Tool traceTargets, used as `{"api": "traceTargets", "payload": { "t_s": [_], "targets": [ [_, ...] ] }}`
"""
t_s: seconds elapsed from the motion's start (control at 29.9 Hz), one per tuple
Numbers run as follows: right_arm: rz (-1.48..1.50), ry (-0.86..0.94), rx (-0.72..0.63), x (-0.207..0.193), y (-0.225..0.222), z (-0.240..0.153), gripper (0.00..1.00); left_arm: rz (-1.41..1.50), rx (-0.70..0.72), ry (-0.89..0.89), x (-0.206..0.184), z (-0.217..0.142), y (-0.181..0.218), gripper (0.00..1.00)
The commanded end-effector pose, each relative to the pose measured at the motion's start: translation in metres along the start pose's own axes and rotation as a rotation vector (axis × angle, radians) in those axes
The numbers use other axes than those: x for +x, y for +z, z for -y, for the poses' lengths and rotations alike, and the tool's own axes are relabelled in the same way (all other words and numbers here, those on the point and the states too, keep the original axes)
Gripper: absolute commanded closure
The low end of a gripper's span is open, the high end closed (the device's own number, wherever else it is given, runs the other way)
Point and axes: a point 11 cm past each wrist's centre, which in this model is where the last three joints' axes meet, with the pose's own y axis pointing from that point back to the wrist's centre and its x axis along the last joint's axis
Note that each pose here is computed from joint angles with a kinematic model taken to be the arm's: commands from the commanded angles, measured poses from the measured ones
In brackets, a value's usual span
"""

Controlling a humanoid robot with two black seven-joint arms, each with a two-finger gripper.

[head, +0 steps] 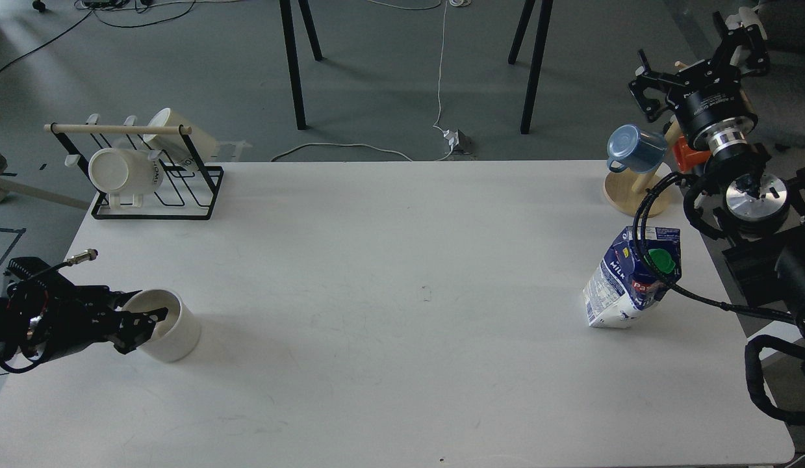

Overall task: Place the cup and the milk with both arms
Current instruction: 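Grasp the white mug by its rim with the left gripper, then lift the white mug and carry it to the table center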

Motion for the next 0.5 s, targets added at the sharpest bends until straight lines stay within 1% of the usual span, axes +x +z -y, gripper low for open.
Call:
{"api": "traceTargets", "payload": {
  "t_s": [0.0,0.13,0.37,0.43,0.47],
  "targets": [
    [0.002,0.0,0.006,0.0,-0.002,0.0,0.0,0.0,0.01,-0.007,-0.002,-0.002,-0.003,0.91],
    [0.002,0.001,0.015,0.0,-0.004,0.0,0.0,0.001,0.01,-0.004,0.001,-0.003,-0.005,1.0],
    [-0.001,-0.023,0.007,-0.006,-0.003,0.0,0.0,0.002,0.001,0.017,0.016,-0.006,-0.005,1.0],
    [-0.014,-0.039,0.011,-0.008,-0.011,-0.002,0.0,0.009,-0.017,0.023,0.033,-0.006,-0.002,1.0],
    [-0.02,-0.049,0.012,-0.01,-0.014,-0.003,0.0,0.011,-0.041,0.03,0.048,-0.003,0.004,1.0]
  ]
}}
